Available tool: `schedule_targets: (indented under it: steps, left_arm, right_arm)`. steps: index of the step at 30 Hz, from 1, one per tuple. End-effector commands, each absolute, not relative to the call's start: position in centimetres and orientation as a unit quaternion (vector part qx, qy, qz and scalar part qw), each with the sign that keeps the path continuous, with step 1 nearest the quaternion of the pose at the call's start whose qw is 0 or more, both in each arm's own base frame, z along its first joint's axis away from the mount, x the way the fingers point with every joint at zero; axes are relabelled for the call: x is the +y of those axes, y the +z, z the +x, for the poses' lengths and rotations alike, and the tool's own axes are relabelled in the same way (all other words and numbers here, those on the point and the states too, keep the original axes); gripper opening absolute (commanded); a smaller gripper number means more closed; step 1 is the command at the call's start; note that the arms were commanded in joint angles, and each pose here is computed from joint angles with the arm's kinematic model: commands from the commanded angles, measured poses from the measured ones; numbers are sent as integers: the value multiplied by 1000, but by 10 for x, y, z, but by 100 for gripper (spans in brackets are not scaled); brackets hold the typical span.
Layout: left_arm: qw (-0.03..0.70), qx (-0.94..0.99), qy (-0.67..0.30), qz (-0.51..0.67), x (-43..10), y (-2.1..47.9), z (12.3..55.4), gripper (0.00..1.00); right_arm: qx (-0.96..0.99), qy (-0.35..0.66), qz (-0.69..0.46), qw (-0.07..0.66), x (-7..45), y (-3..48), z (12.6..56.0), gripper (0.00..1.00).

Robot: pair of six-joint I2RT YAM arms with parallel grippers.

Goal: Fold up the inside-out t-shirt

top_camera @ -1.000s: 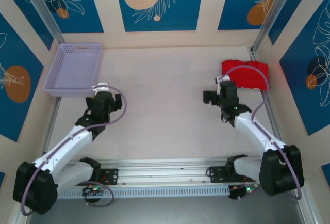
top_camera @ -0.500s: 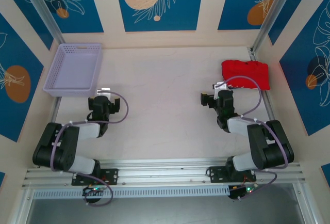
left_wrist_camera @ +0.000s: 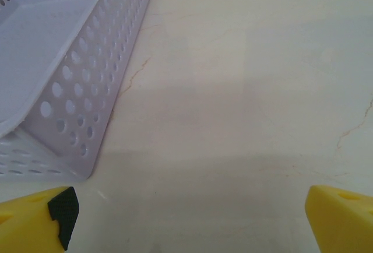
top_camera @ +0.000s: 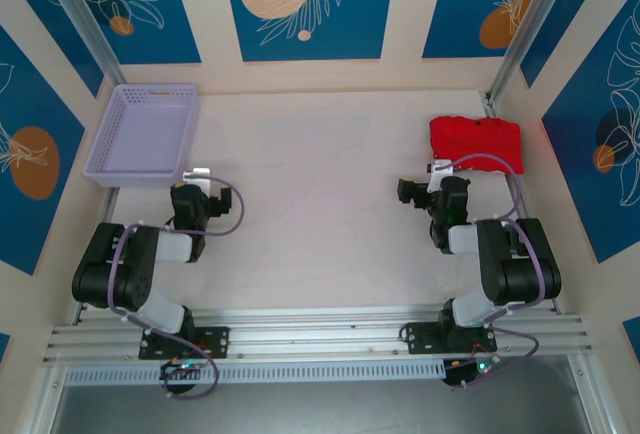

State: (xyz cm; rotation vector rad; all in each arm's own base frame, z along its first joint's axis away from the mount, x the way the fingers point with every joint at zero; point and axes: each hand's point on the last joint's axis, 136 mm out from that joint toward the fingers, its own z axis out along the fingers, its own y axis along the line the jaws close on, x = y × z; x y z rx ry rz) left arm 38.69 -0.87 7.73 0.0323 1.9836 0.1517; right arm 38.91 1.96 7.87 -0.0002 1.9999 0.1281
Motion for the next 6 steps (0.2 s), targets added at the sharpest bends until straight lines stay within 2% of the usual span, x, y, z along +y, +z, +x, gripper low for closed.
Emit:
schedule_targets:
  steps: [1,6]
  left_arm:
    - [567,822,53,13,-11,90,393,100]
    - [566,822,52,13,-11,90,393,100]
  right_arm:
    - [827,72,-4,558,25,94,397,99]
    - [827,72,-4,558,24,94,397,99]
